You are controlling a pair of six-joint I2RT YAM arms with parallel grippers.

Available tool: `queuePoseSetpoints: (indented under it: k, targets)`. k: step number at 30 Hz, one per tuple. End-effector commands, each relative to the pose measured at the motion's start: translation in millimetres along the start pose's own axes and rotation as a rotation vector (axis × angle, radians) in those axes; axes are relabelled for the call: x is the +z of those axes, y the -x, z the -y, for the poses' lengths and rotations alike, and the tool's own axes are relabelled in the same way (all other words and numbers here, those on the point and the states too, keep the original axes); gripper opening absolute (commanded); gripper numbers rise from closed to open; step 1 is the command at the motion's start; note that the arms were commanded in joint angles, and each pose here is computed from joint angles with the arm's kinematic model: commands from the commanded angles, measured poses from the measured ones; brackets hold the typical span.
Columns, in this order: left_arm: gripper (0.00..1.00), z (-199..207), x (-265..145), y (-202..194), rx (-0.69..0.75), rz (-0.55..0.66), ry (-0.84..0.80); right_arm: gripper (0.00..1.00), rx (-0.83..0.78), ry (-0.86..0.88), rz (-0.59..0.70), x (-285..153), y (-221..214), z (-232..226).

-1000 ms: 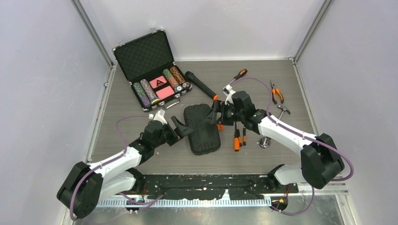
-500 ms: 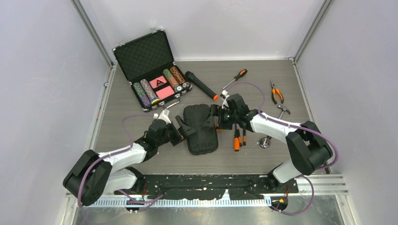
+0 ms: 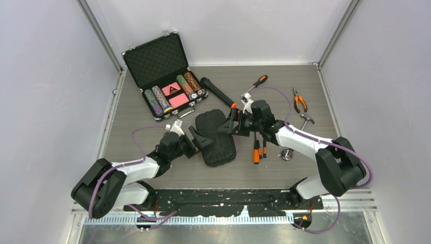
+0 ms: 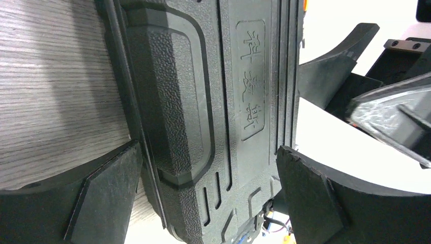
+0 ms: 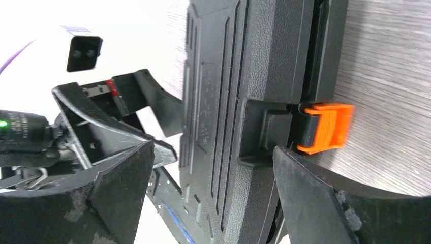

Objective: Pack the tool kit

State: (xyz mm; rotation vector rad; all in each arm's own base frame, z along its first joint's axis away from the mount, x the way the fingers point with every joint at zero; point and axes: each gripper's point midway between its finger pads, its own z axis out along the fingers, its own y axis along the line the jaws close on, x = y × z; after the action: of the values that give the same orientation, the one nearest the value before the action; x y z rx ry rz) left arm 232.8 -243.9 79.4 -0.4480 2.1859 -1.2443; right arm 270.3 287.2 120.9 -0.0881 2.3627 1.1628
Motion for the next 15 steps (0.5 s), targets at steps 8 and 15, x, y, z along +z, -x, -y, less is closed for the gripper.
queuePoseSetpoints:
  k: [8, 15]
  targets:
    - [1.00, 57.2, -13.9, 16.0, 0.047, 0.077, -0.238, 0.89, 0.028, 0.322, -0.024, -16.5, 1.1, -77.5]
    - [1.00, 67.0, -23.7, 18.5, 0.060, 0.101, -0.286, 0.88, 0.051, 0.386, -0.034, -15.4, -2.4, -92.2]
